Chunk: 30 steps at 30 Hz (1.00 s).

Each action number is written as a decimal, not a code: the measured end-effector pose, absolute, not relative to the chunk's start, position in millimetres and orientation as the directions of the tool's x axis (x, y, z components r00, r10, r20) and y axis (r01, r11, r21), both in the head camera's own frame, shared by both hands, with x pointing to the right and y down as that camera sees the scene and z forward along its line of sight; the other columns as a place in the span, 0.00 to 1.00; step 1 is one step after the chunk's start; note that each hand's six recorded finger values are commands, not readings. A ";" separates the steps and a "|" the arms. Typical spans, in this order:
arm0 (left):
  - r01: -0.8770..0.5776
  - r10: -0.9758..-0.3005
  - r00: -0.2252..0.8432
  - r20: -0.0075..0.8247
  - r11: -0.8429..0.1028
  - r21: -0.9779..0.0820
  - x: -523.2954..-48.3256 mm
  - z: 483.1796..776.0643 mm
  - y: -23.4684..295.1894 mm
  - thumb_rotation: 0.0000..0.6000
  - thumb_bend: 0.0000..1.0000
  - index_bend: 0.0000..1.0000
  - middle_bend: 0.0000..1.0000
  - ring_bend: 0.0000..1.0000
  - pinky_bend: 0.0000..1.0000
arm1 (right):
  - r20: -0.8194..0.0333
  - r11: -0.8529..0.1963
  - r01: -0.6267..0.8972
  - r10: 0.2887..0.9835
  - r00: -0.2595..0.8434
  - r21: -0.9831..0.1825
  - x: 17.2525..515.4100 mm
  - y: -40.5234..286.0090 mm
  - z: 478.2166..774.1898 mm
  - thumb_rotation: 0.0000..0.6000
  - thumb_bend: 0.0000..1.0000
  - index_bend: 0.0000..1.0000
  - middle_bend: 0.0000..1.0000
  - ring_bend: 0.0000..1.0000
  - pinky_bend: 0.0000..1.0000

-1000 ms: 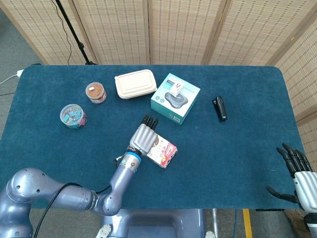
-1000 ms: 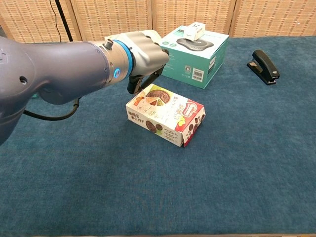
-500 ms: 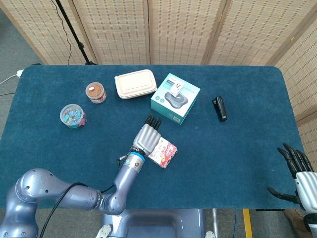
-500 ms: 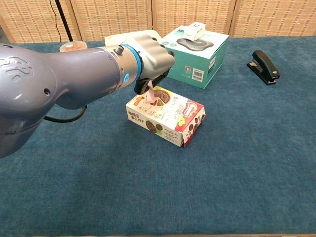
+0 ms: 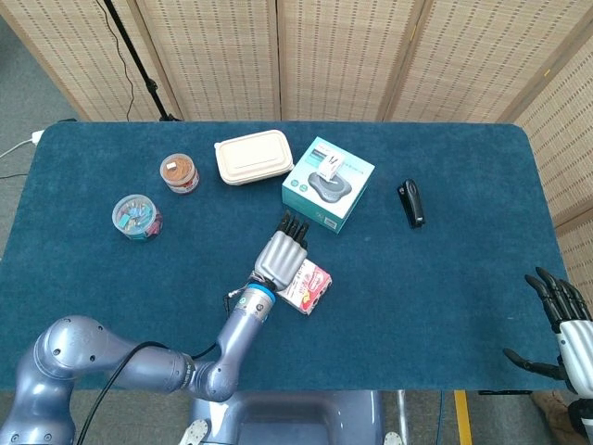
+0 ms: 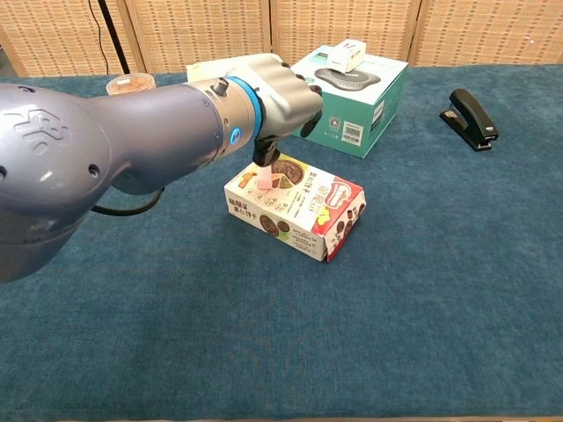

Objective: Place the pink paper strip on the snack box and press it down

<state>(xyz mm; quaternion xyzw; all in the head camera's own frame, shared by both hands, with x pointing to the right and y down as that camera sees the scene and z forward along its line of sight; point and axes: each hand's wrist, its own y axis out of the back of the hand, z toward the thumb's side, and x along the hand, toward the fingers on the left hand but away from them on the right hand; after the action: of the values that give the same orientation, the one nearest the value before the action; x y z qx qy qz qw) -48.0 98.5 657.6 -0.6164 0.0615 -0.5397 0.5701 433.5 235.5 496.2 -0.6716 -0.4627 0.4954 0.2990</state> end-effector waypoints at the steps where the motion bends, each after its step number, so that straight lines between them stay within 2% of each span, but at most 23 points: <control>1: 0.521 -0.696 0.412 0.588 -0.350 -0.779 -48.7 654.2 96.7 1.00 0.43 0.09 0.00 0.00 0.00 | -0.389 -0.393 0.324 0.918 0.081 -0.860 433.6 235.4 496.4 1.00 0.00 0.00 0.00 0.00 0.00; 3: 0.489 -0.702 0.415 0.579 -0.364 -0.793 -51.1 648.2 94.1 1.00 0.36 0.01 0.00 0.00 0.00 | -0.392 -0.396 0.322 0.916 0.081 -0.860 433.5 235.4 497.2 1.00 0.00 0.00 0.00 0.00 0.00; 8: 0.393 -0.727 0.416 0.547 -0.398 -0.829 -74.5 624.9 83.6 1.00 0.19 0.00 0.00 0.00 0.00 | -0.403 -0.407 0.311 0.912 0.080 -0.859 433.2 235.7 500.9 1.00 0.00 0.00 0.00 0.00 0.00; 11: 0.331 -0.748 0.405 0.525 -0.416 -0.847 -101.3 610.8 75.2 1.00 0.13 0.00 0.00 0.00 0.00 | -0.412 -0.417 0.294 0.908 0.081 -0.860 431.5 236.1 504.3 1.00 0.00 0.00 0.00 0.00 0.00; 16: 0.231 -0.787 0.381 0.485 -0.427 -0.874 -162.4 589.6 65.7 1.00 0.12 0.00 0.00 0.00 0.00 | -0.427 -0.435 0.244 0.900 0.088 -0.867 425.0 236.6 511.5 1.00 0.00 0.00 0.00 0.00 0.00; 20: 0.172 -0.807 0.352 0.473 -0.441 -0.881 -216.9 579.3 69.6 1.00 0.13 0.00 0.00 0.00 0.00 | -0.444 -0.461 0.206 0.888 0.122 -0.863 413.5 236.8 522.3 1.00 0.00 0.00 0.00 0.00 0.00; 30: 0.043 -0.822 0.192 0.536 -0.539 -0.841 -352.8 562.5 112.4 1.00 0.12 0.00 0.00 0.00 0.00 | -0.491 -0.537 0.075 0.813 0.313 -0.840 356.3 224.5 548.0 1.00 0.00 0.00 0.00 0.00 0.00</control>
<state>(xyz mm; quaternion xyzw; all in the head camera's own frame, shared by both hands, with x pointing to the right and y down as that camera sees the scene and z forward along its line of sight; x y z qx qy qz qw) -352.8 112.4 562.5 -0.6707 0.2904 -0.5653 0.3823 356.3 224.5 548.0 -0.7208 -0.3080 0.4988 0.3698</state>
